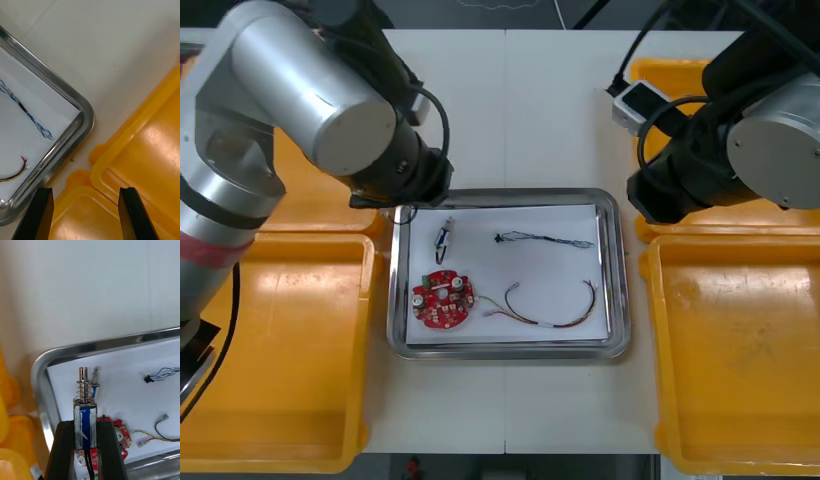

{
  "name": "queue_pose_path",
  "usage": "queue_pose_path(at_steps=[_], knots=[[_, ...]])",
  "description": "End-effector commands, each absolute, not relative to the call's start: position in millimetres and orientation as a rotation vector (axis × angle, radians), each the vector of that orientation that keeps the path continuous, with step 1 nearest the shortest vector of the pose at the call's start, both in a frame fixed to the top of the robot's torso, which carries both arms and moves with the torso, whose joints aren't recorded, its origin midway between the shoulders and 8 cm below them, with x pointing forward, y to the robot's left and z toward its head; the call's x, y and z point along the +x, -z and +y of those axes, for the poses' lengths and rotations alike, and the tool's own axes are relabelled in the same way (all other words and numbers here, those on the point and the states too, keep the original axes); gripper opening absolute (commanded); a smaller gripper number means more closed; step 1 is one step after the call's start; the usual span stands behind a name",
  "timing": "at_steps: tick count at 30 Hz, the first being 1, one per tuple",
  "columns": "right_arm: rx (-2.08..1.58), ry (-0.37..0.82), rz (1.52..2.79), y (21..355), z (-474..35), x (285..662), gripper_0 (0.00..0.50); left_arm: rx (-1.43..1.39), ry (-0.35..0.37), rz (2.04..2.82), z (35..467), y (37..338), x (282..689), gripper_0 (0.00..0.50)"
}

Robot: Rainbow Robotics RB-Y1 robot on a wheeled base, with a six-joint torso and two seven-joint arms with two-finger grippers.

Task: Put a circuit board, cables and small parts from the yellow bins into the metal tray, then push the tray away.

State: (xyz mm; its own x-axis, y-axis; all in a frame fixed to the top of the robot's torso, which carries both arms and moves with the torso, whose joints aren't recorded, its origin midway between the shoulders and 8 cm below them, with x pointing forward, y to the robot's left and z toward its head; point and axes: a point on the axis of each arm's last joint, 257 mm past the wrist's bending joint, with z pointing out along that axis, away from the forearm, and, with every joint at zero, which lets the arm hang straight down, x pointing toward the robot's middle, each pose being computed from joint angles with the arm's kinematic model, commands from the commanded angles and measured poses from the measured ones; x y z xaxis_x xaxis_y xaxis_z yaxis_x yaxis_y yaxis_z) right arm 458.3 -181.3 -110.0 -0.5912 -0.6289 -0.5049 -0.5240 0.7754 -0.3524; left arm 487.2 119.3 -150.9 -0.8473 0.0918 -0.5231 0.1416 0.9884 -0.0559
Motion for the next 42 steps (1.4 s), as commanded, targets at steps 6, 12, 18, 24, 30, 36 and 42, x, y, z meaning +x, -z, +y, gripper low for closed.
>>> queue_pose_path(at_steps=[6,12,18,24,30,36,42], knots=[[-0.473,0.178,2.42,104.9,-254.7,445.5,0.5,0.138,0.185,2.568,60.7,173.8,474.0,0.001],[-0.271,0.102,2.429,97.6,-282.5,437.9,0.5,0.134,0.188,2.563,48.4,198.9,482.9,0.0],[-0.122,0.028,2.464,102.6,-317.6,420.6,0.5,0.132,0.178,2.561,43.4,219.8,490.6,0.0],[-0.02,0.029,2.461,105.8,-350.1,398.1,0.5,0.138,0.161,2.568,43.7,231.7,491.1,0.0],[0.015,0.063,2.491,123.2,-361.0,375.1,0.5,0.139,0.149,2.58,45.2,237.6,488.8,0.0],[0.051,0.111,2.541,146.8,-372.2,350.1,0.5,0.135,0.141,2.587,47.5,243.1,490.8,0.0],[0.077,0.126,2.584,161.8,-380.4,336.2,0.5,0.132,0.134,2.581,48.6,251.0,495.3,0.0]])
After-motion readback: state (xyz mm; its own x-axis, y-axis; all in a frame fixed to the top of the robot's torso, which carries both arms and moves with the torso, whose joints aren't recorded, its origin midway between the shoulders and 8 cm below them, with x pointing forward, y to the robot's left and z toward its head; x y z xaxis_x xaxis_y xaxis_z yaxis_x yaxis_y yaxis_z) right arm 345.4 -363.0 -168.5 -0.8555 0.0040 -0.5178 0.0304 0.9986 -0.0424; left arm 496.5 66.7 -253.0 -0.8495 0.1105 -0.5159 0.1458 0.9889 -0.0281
